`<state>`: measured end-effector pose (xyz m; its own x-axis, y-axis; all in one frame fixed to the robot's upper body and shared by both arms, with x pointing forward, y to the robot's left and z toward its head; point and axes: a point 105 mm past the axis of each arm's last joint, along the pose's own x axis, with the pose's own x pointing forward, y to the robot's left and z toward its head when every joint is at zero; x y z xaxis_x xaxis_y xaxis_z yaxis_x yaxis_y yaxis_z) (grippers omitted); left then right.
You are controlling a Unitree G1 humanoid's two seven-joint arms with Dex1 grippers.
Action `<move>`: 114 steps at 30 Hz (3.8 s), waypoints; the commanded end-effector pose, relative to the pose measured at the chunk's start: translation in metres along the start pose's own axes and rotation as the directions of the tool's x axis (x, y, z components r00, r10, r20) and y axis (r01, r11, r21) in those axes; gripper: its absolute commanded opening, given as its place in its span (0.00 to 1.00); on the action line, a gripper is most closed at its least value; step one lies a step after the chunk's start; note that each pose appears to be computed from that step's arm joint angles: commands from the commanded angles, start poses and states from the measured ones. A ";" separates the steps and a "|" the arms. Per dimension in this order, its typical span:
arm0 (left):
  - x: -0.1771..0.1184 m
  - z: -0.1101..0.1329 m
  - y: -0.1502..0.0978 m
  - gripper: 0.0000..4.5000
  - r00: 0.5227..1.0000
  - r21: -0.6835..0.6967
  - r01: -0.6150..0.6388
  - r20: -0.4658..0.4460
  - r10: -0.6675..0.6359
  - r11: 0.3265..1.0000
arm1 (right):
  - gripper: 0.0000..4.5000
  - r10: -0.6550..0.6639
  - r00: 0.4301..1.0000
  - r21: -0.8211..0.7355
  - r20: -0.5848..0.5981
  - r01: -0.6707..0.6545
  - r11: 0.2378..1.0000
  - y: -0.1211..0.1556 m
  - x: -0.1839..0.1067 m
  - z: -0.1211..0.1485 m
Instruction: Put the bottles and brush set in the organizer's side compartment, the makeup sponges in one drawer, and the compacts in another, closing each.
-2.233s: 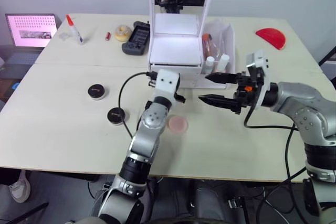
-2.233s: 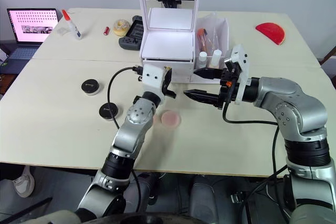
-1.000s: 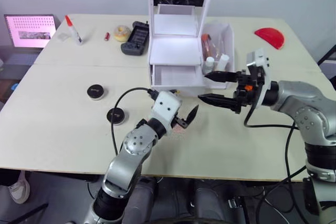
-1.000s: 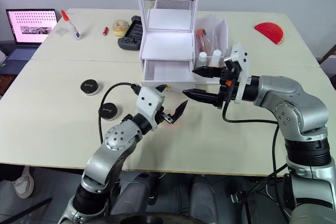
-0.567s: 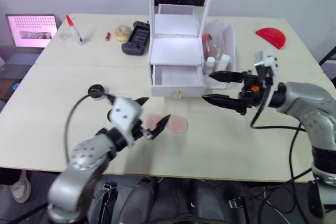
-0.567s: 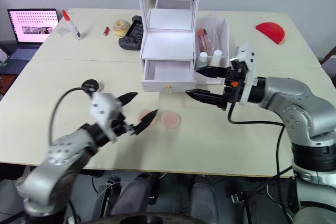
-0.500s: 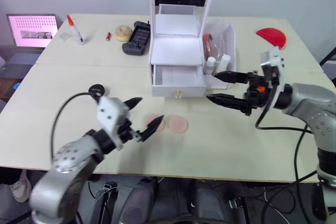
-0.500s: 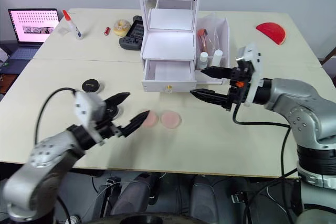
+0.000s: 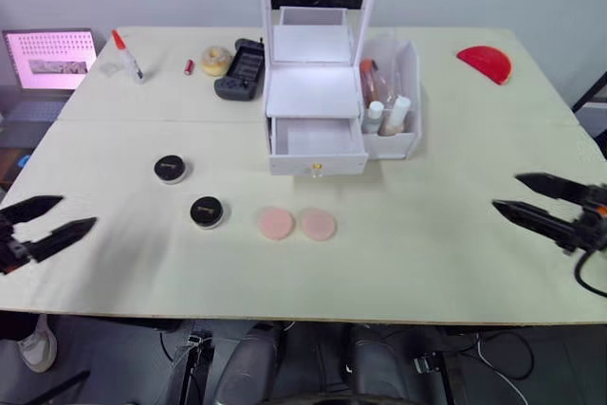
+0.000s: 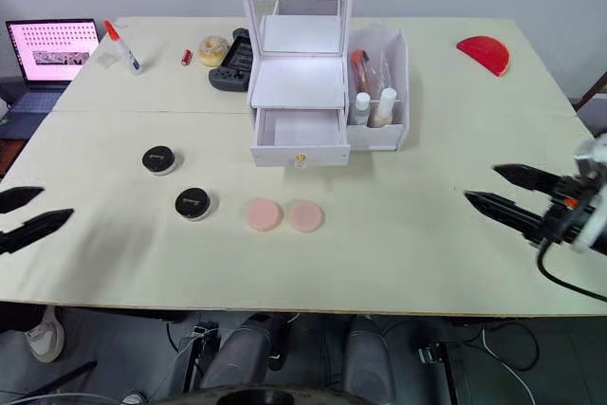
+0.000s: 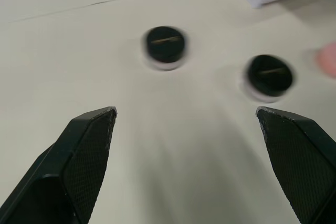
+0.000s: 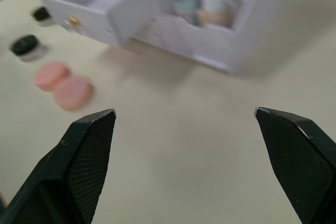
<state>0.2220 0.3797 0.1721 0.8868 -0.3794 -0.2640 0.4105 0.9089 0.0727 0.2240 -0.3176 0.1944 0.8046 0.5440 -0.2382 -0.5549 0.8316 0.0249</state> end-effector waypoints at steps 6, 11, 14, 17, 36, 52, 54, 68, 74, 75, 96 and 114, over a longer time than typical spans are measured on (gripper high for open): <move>0.006 0.018 0.010 1.00 0.999 0.097 -0.001 0.044 -0.004 0.995 | 1.00 -0.067 0.998 -0.043 0.001 0.067 0.997 -0.010 -0.017 -0.012; 0.013 0.020 0.005 1.00 0.999 0.096 0.018 0.049 -0.023 0.995 | 1.00 -0.063 0.998 -0.044 0.011 0.064 0.997 -0.008 -0.016 -0.012; 0.017 0.022 0.003 1.00 0.998 0.093 0.031 0.047 -0.035 0.995 | 1.00 -0.067 0.998 -0.042 0.020 0.068 0.997 -0.008 -0.015 -0.011; 0.024 0.025 -0.003 1.00 0.997 0.095 0.058 0.046 -0.063 0.994 | 1.00 -0.066 0.997 -0.045 0.031 0.067 0.997 -0.007 -0.014 -0.006; 0.166 0.017 -0.216 1.00 0.672 0.297 0.715 -0.042 -0.739 0.633 | 1.00 0.515 0.855 -0.234 0.064 -0.489 0.841 0.126 0.091 0.070; 0.214 0.014 -0.280 1.00 0.623 0.414 0.752 -0.194 -0.758 0.512 | 1.00 0.534 0.841 -0.248 0.090 -0.500 0.830 0.151 0.096 0.076; 0.218 0.010 -0.281 1.00 0.629 0.413 0.751 -0.211 -0.748 0.515 | 1.00 0.531 0.842 -0.248 0.095 -0.496 0.832 0.152 0.095 0.077; 0.219 -0.012 -0.281 1.00 0.625 0.330 0.775 -0.265 -0.735 0.540 | 1.00 0.512 0.851 -0.242 0.115 -0.476 0.846 0.155 0.091 0.080; 0.219 -0.009 -0.279 0.59 0.633 0.336 0.767 -0.252 -0.732 0.547 | 1.00 0.513 0.850 -0.242 0.117 -0.477 0.845 0.154 0.092 0.081; 0.219 -0.008 -0.279 0.59 0.634 0.338 0.765 -0.252 -0.731 0.548 | 1.00 0.514 0.850 -0.243 0.117 -0.477 0.845 0.154 0.092 0.081; 0.135 0.095 -0.237 0.59 0.537 0.367 0.799 -0.078 -0.840 0.477 | 1.00 0.515 0.849 -0.241 0.117 -0.479 0.844 0.148 0.097 0.079; 0.222 0.151 -0.186 0.59 0.672 0.396 0.676 0.016 -0.741 0.621 | 1.00 0.488 0.862 -0.293 0.139 -0.435 0.852 0.134 0.105 0.091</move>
<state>0.3743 0.1032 0.2317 0.3061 -0.9256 -0.2227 0.9454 0.2679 0.1856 0.2541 -0.1406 0.2506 0.4469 0.8901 -0.0889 -0.8926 0.4371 -0.1110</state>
